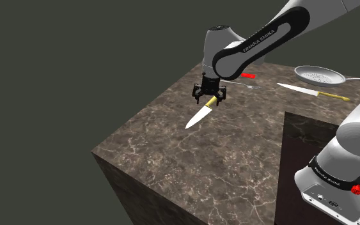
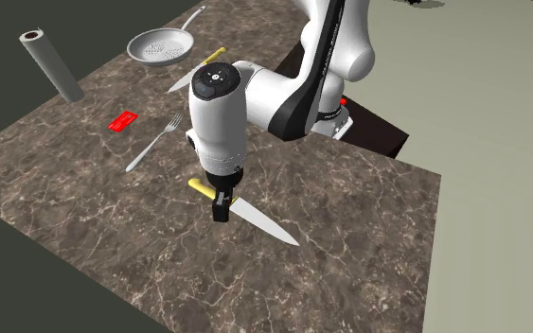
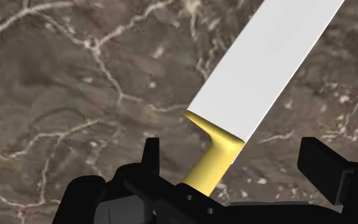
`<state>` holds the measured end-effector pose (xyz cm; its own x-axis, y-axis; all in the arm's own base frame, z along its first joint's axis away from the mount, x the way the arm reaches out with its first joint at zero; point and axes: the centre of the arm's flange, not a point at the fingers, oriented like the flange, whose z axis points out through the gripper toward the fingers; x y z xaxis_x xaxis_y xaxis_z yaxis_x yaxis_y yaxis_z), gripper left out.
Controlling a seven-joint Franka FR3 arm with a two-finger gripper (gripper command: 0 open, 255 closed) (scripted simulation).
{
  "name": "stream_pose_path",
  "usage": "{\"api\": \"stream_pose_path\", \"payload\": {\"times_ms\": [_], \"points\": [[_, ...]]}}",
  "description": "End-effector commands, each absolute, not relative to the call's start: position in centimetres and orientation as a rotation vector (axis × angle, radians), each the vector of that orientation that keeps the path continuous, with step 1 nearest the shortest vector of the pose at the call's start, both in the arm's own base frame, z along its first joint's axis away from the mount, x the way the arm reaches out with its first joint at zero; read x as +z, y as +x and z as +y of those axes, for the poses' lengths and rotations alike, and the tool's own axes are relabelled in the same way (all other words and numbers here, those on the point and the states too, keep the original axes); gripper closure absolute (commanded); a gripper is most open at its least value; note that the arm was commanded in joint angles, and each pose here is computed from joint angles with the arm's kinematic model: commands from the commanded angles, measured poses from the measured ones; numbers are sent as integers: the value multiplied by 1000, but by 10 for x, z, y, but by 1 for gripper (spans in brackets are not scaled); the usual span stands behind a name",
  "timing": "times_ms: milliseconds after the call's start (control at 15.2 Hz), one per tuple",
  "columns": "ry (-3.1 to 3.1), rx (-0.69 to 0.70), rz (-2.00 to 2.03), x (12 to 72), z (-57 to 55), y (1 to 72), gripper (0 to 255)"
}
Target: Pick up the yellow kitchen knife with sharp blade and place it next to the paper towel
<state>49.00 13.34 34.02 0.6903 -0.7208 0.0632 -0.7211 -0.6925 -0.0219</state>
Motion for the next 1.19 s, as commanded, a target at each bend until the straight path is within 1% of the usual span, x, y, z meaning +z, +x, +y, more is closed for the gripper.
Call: {"api": "stream_pose_path", "payload": {"times_ms": [0, 66, 660, 1122], "points": [[2884, 105, -1230, 340, 133, 490, 0], [2884, 105, -1230, 340, 133, 490, 255], [2884, 105, -1230, 340, 133, 490, 255], [2884, 105, -1230, 377, 133, 490, 255]]}}
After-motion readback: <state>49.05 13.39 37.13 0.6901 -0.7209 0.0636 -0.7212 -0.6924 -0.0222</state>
